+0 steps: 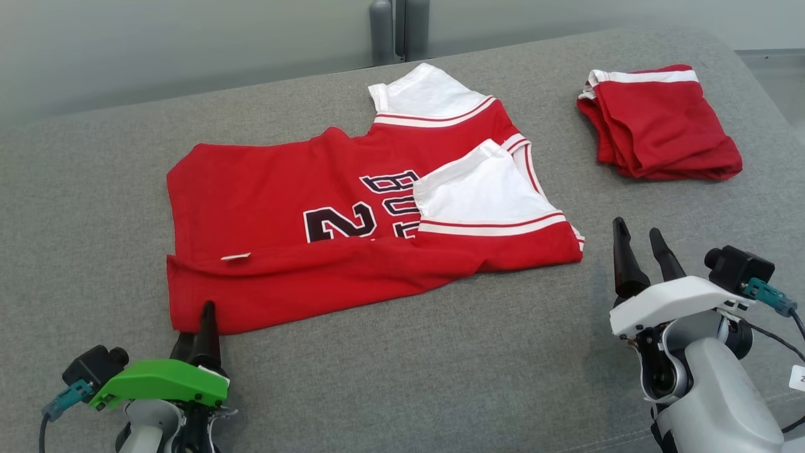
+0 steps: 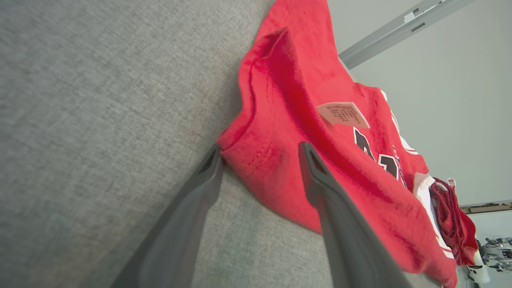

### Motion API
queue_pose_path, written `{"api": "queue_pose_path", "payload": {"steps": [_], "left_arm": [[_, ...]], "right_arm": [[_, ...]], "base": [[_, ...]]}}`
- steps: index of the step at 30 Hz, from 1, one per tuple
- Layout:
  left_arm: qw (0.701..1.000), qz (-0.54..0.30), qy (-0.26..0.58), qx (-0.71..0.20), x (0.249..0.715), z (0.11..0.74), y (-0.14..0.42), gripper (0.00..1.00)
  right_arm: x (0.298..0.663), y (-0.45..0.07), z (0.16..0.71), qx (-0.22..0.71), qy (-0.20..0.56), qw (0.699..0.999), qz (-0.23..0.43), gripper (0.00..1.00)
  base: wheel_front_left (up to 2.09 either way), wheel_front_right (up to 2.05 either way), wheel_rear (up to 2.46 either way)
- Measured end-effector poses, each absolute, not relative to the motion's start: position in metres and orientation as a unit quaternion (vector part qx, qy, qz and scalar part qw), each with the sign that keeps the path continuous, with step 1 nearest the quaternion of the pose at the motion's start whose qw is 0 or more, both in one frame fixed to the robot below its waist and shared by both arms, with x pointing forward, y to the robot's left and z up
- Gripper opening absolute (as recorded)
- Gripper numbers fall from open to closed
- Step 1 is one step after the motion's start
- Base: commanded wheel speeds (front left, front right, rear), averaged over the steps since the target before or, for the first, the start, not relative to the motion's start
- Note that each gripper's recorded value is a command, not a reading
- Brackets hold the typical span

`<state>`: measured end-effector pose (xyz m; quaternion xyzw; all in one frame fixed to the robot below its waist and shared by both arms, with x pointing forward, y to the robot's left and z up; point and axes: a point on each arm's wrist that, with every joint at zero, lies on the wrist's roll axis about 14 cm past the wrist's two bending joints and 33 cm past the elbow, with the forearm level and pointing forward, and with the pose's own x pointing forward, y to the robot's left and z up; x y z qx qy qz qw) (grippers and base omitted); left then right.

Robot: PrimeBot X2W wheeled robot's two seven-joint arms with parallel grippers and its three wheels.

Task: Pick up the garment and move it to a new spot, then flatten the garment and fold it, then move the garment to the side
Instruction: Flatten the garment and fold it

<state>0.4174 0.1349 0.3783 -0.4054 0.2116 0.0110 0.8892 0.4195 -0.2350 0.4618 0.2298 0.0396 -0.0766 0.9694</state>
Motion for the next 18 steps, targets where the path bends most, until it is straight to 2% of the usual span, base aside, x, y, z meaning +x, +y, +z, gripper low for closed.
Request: {"api": "queue_pose_path", "payload": {"steps": [1,2,18], "left_arm": [[0.890,0.012,0.206,-0.407,0.419,0.380,0.135,0.20],[0.890,0.012,0.201,-0.409,0.420,0.380,0.135,0.00],[0.895,0.008,0.154,-0.420,0.418,0.397,0.139,0.00]], "right_arm": [[0.419,-0.233,0.459,0.230,0.046,0.969,-0.075,1.00],[0.419,-0.231,0.456,0.229,0.052,0.969,-0.073,1.00],[0.416,-0.200,0.401,0.245,0.162,0.954,-0.055,1.00]], "base": [[0.00,0.00,0.00],[0.00,0.00,0.00],[0.00,0.00,0.00]]}}
